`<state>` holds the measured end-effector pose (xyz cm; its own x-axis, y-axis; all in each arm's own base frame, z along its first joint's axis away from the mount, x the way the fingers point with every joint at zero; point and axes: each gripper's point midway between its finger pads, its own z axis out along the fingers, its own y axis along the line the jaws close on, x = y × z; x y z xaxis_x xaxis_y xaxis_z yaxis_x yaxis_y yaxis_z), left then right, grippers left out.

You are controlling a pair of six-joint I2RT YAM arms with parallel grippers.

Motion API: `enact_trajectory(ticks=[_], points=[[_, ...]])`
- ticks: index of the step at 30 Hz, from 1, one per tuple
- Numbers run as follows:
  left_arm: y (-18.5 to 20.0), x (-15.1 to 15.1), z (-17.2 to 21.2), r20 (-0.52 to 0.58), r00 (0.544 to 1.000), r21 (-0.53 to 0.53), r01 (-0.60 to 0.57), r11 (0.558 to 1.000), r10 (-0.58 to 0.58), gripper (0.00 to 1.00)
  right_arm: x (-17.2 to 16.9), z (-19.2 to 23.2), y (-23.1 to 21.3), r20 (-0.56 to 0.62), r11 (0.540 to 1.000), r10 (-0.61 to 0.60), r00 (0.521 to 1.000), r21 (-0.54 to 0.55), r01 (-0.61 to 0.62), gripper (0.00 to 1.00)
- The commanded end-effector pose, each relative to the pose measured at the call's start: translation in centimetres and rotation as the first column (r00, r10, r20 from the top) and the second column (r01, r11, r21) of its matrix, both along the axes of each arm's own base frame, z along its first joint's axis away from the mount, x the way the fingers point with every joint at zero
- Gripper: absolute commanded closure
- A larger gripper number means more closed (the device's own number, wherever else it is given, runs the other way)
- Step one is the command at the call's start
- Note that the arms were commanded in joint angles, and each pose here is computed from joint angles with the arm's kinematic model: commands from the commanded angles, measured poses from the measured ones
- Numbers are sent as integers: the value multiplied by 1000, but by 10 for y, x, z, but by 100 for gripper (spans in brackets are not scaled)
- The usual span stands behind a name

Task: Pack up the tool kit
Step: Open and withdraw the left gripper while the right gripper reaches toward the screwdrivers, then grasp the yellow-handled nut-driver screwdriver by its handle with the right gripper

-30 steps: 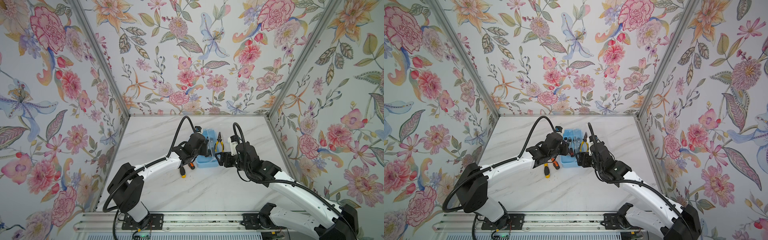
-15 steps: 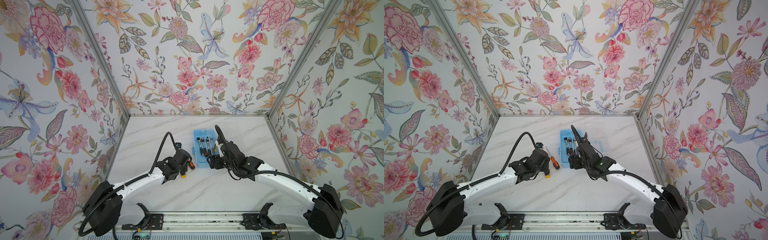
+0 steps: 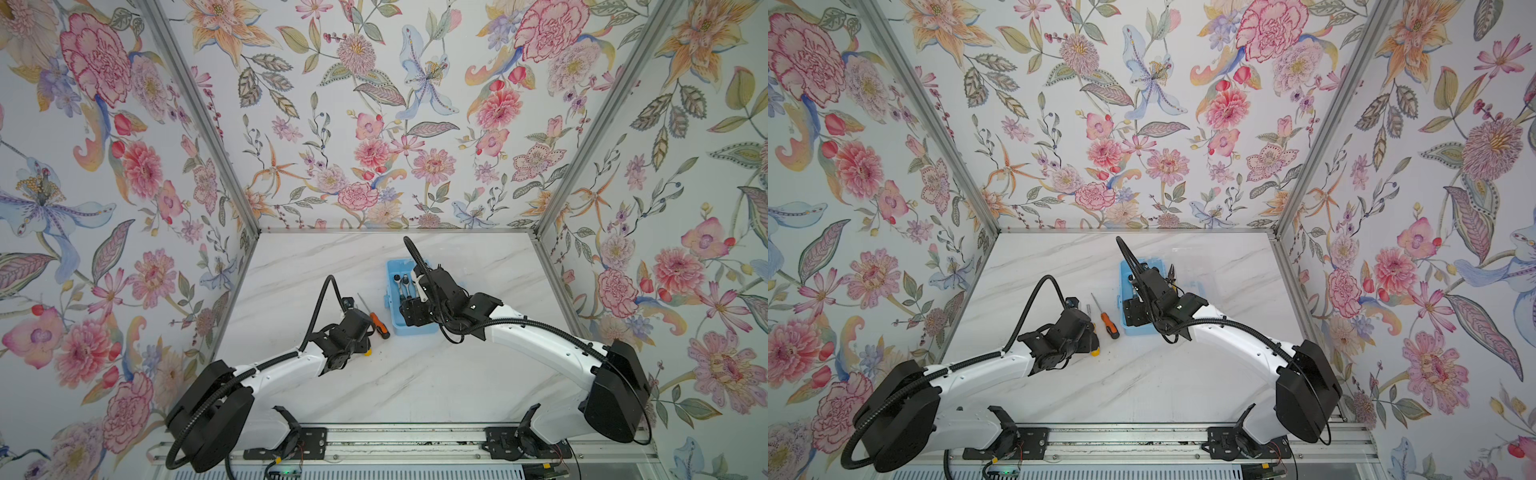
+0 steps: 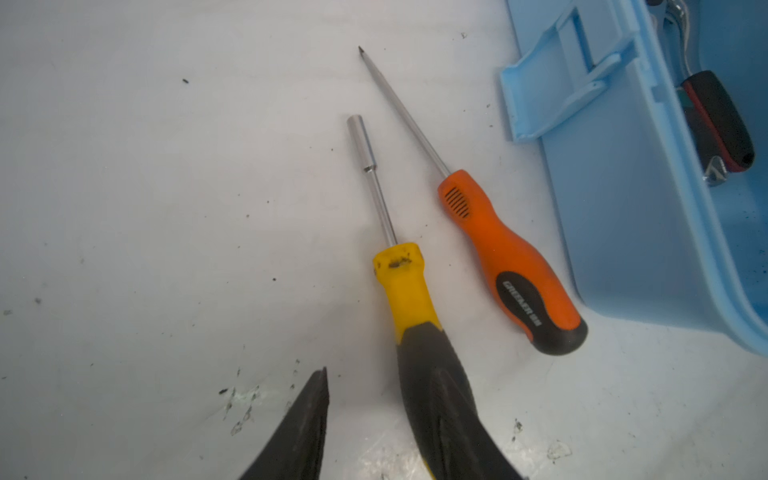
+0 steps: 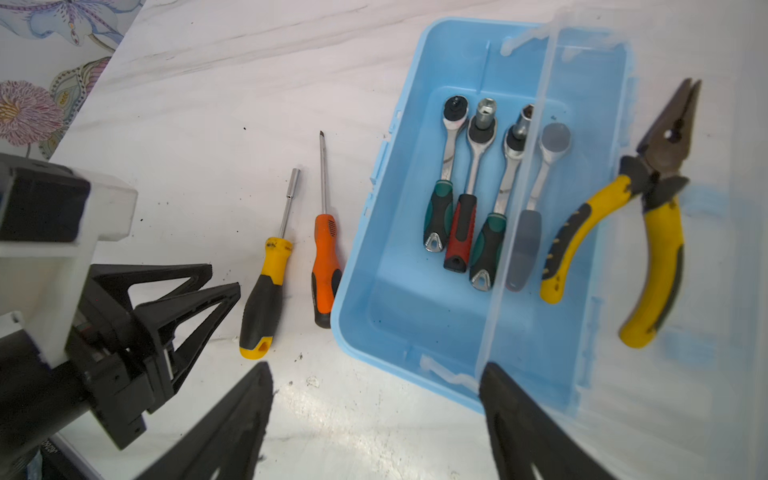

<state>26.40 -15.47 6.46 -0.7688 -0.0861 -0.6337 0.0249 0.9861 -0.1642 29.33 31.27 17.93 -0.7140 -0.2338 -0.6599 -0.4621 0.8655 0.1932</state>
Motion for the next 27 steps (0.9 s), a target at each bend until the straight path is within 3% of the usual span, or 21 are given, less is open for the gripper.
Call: enact_trajectory(ticks=[1,4,12,19,22,27], points=[[9,-3,22,99,992,-235,-53,970,78,58,-6,-12,23,-22,993,77,997,-94,-79,22],[31,-11,27,145,979,-338,-87,937,143,61,-11,-25,55,-49,986,127,991,-106,-132,24],[45,-20,29,169,972,-385,-85,919,161,64,-23,-76,119,-155,964,216,964,-119,-236,28],[44,-20,33,192,967,-413,-74,908,167,66,-24,-105,132,-208,956,225,952,-142,-256,37],[44,-19,33,197,967,-412,-70,909,164,66,-25,-113,136,-219,953,228,949,-149,-264,46],[45,-23,17,173,971,-403,-81,912,163,67,-19,-128,136,-220,950,201,954,-193,-245,46]])
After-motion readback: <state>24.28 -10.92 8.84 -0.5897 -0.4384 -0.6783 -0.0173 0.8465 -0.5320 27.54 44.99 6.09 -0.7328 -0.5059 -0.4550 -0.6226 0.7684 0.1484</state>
